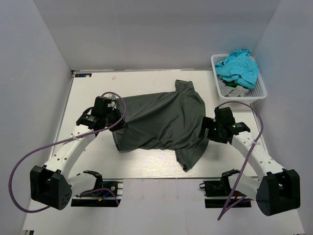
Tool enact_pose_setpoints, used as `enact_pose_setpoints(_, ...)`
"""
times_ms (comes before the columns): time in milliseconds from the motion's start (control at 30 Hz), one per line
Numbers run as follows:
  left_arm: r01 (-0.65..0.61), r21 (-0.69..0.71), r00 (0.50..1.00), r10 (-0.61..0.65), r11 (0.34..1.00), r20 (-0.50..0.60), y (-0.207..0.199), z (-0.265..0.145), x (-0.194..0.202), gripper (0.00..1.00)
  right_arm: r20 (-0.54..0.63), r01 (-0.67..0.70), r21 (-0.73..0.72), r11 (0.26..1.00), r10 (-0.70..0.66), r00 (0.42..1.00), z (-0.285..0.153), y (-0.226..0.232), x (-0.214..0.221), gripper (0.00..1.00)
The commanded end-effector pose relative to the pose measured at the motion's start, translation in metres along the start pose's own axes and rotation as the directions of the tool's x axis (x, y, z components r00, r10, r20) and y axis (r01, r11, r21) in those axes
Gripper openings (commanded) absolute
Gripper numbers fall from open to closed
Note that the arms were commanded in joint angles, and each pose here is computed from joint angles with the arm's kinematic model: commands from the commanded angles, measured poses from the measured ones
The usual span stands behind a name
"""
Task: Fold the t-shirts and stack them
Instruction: Flatten out the tshirt
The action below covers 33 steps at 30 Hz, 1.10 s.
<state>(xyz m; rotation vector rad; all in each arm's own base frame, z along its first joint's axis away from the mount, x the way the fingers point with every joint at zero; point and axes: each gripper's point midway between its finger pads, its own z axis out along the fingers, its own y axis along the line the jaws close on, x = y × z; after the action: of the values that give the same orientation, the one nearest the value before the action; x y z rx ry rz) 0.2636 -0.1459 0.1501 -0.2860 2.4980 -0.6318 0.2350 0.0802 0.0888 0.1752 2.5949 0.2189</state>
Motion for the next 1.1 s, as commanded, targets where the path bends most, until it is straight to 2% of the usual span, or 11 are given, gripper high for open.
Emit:
enact_pose_setpoints(0,0.015,-0.047,1.000,-0.014,0.999,0.021,0.003,-0.008,-0.006,0.00,-0.120,-0.042,-0.122,0.992,0.028,0.992,-0.004,0.016,0.037,0.90)
enact_pose_setpoints(200,0.032,-0.076,0.999,-0.029,0.997,0.043,0.010,-0.009,-0.009,0.00,-0.320,-0.109,-0.255,0.961,0.022,0.947,-0.002,0.032,0.097,0.85)
enact_pose_setpoints(333,0.041,-0.075,0.998,-0.038,0.996,0.045,0.012,-0.005,-0.007,0.00,-0.367,-0.146,-0.250,0.957,0.046,0.929,0.006,0.031,0.114,0.84)
enact_pose_setpoints(400,0.044,-0.088,0.999,-0.042,0.995,0.029,0.016,-0.001,-0.002,0.00,-0.328,-0.141,-0.240,0.960,0.057,0.943,0.012,0.031,0.105,0.79)
enact_pose_setpoints(467,0.054,-0.093,0.998,-0.052,0.994,0.022,0.018,0.001,0.001,0.00,-0.286,-0.148,-0.253,0.956,0.072,0.955,0.019,0.036,0.093,0.68)
enact_pose_setpoints(567,0.054,-0.093,0.998,-0.052,0.994,0.022,0.018,0.003,0.000,0.00,-0.257,-0.147,-0.223,0.964,0.087,0.962,0.028,0.034,0.079,0.60)
enact_pose_setpoints(600,0.054,-0.093,0.998,-0.052,0.994,0.022,0.018,0.003,0.000,0.00,-0.260,-0.147,-0.185,0.972,0.096,0.961,0.034,0.029,0.079,0.50)
enact_pose_setpoints(733,0.063,-0.125,0.998,-0.059,0.990,0.038,0.025,0.006,-0.006,0.00,-0.233,-0.152,-0.031,0.988,0.141,0.962,0.046,0.007,0.068,0.19)
enact_pose_setpoints(900,0.063,-0.132,0.997,-0.058,0.989,0.044,0.024,0.007,-0.009,0.00,-0.120,-0.129,0.159,0.979,0.149,0.982,0.039,-0.020,0.026,0.13)
enact_pose_setpoints(933,0.064,-0.137,0.998,-0.059,0.988,0.037,0.027,0.008,-0.006,0.00,-0.092,-0.124,0.190,0.974,0.144,0.985,0.038,-0.026,0.018,0.03)
enact_pose_setpoints(1067,0.064,-0.137,0.998,-0.059,0.988,0.037,0.027,0.010,-0.007,0.00,-0.035,-0.112,0.217,0.970,0.123,0.992,0.030,-0.025,-0.015,0.00)
